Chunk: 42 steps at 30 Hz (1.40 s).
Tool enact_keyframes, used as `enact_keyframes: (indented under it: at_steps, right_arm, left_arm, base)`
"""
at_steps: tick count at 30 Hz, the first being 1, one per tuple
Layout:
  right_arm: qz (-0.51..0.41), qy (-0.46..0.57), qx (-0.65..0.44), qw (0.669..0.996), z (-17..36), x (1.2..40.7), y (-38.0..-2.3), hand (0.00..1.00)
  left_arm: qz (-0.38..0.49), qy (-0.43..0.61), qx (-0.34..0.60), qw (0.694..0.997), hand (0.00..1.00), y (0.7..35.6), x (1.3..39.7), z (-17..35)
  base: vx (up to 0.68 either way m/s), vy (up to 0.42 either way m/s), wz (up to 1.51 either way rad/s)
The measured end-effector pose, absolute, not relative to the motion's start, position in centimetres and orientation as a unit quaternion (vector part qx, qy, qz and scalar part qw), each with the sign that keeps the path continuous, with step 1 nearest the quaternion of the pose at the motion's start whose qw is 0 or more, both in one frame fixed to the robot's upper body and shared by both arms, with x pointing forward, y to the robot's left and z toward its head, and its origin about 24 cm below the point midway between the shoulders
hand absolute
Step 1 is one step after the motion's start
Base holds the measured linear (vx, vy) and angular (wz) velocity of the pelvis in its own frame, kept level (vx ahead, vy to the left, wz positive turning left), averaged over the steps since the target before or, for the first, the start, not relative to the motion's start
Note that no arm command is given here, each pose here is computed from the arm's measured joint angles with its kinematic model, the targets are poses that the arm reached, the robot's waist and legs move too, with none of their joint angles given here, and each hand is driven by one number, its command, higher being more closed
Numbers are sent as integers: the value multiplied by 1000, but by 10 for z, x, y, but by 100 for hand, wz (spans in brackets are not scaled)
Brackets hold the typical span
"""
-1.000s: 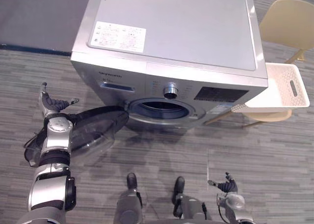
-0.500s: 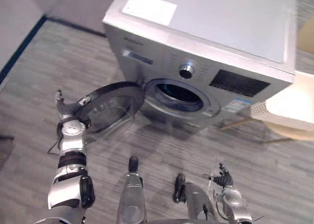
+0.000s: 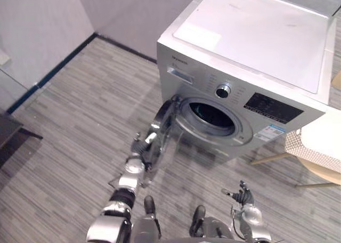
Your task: Pick up the laundry basket with both hands and put the clothes into the washing machine.
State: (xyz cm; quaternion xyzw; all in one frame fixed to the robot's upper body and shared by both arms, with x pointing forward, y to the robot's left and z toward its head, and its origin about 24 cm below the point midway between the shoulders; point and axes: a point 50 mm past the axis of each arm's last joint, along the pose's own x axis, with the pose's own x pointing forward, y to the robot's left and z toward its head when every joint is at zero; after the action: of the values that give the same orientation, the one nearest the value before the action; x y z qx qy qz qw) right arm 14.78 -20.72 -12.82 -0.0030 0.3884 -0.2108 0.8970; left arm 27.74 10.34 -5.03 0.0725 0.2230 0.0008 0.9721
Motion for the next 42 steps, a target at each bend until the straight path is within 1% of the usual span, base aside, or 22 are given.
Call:
enact_keyframes:
  at_steps: [3, 5, 9, 11, 12, 13, 16, 18, 22, 25, 28, 31, 33, 34, 35, 36, 37, 38, 40, 42]
  right_arm:
    - [-212, 412, -2, 886, -135, 135, -206, 0]
    - [-214, 417, -1, 883, -137, 130, -205, 0]
    - [-220, 418, -6, 881, -136, 129, -209, 0]
    - [-226, 404, -12, 887, -131, 134, -213, 0]
    - [-226, 391, -14, 892, -127, 139, -215, 0]
    - [-228, 371, -13, 900, -121, 146, -217, 0]
    - [-234, 351, -14, 906, -114, 151, -221, 0]
    - [-238, 355, -12, 904, -115, 145, -222, 0]
    - [-235, 360, -3, 903, -118, 142, -214, 0]
    - [-223, 351, -4, 909, -116, 147, -209, 0]
    - [-217, 340, -1, 915, -114, 151, -206, 0]
    - [-213, 342, -2, 915, -115, 150, -204, 0]
    - [-206, 348, -4, 914, -117, 148, -201, 0]
    - [-205, 350, -5, 914, -117, 147, -201, 0]
    - [-205, 356, -8, 912, -119, 143, -201, 0]
    - [-204, 359, -14, 910, -120, 141, -202, 0]
    - [-203, 374, -24, 905, -124, 135, -205, 0]
    - [-202, 379, -28, 903, -125, 134, -207, 0]
    - [-195, 406, -41, 892, -132, 132, -210, 0]
    - [-192, 414, -42, 889, -135, 134, -210, 0]
  left_arm:
    - [-36, 228, 70, 970, 0, 90, 273, -52]
    - [-47, 228, 53, 971, 0, 82, 274, -50]
    - [-66, 199, 32, 977, 0, 68, 292, -29]
    - [-91, 148, 34, 984, 0, 51, 314, 1]
    - [-96, 113, 33, 988, 0, 45, 327, 21]
    - [-99, 62, 33, 993, 0, 41, 347, 54]
    - [-76, -55, 23, 995, 0, 48, 385, 138]
    - [-53, -73, 24, 996, 0, 60, 395, 159]
    - [-28, -91, 29, 995, 0, 81, 402, 173]
    - [-35, -89, 29, 995, 0, 79, 401, 171]
    - [-45, -79, 40, 995, 0, 75, 394, 155]
    - [-57, -60, 57, 995, 0, 76, 373, 117]
    - [-76, -31, 54, 995, 0, 76, 344, 78]
    - [-81, -21, 52, 995, 0, 76, 336, 68]
    - [-86, 3, 39, 996, 0, 80, 317, 47]
    - [-93, 17, 29, 995, 0, 81, 307, 36]
    - [-97, 58, -6, 994, 0, 89, 280, 11]
    - [-94, 74, -22, 993, 0, 93, 271, 3]
    - [-60, 132, -62, 988, 0, 114, 240, -27]
    - [-25, 160, -71, 984, 0, 130, 226, -41]
  base:
    - [-33, 42, -27]
    - [-15, 6, -53]
    - [-2, 12, -81]
    - [-22, 21, -90]
    - [-58, 17, -117]
    - [-58, 7, -126]
    - [-63, -11, -84]
    - [-22, -39, -41]
    - [34, -52, -2]
    - [36, -31, 26]
    - [18, -15, 31]
    - [8, -12, 63]
    - [3, -19, 69]
    - [15, -5, 80]
    - [36, 4, 70]
    - [116, 16, 93]
    - [99, 11, 76]
    - [173, 23, 91]
    - [148, 37, 78]
    - [90, 21, 75]
